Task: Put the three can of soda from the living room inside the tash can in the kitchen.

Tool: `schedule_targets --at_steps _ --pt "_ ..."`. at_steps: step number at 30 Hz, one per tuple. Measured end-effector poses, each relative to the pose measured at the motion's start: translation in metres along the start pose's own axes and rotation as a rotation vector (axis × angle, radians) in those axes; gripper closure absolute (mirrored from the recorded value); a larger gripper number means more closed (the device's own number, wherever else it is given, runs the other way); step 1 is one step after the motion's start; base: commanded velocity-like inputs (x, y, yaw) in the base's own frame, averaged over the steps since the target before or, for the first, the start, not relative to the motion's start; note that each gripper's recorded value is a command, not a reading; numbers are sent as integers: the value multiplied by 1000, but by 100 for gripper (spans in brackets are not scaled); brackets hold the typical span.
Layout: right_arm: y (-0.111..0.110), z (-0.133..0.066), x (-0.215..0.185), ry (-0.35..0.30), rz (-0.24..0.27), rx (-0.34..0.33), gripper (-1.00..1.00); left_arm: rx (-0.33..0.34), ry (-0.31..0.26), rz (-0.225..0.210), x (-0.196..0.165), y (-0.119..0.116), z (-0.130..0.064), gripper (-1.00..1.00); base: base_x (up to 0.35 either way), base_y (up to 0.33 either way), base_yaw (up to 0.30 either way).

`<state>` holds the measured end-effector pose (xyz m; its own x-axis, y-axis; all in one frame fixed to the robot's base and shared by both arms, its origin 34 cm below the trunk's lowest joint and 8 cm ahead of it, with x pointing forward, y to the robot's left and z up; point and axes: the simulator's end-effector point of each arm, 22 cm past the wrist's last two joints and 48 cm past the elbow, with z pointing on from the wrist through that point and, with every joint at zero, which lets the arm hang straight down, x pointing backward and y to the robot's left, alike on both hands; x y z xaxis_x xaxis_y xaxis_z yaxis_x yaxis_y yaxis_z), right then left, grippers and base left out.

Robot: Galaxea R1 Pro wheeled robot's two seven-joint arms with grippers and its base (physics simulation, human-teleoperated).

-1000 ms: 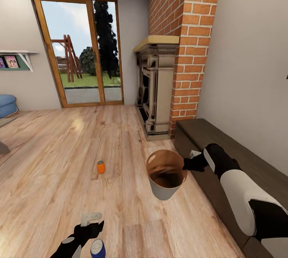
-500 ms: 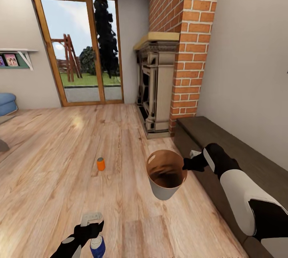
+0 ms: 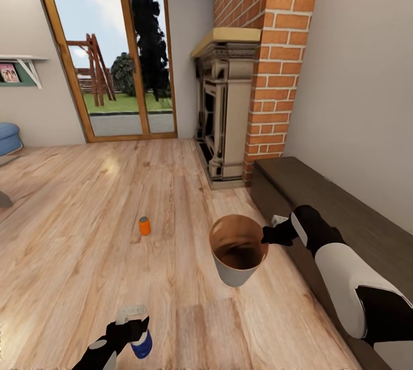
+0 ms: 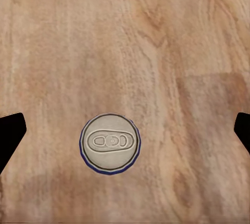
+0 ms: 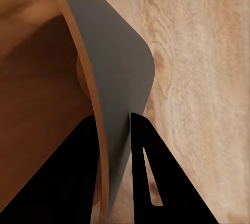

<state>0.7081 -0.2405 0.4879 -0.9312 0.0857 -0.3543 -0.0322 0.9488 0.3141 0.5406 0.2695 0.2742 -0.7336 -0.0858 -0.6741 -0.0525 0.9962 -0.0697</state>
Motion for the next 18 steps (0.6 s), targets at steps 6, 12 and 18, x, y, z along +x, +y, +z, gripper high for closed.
schedule_targets --at_steps 6,12,18 --pt "-4 9 3 13 6 2 100 0 12 0 7 1 3 -100 0 0 143" --pt "-2 9 3 14 5 0 100 0 9 -1 5 1 3 -100 23 3 58" --pt "1 11 6 25 -27 12 100 1 13 -2 7 1 3 -100 176 54 6"
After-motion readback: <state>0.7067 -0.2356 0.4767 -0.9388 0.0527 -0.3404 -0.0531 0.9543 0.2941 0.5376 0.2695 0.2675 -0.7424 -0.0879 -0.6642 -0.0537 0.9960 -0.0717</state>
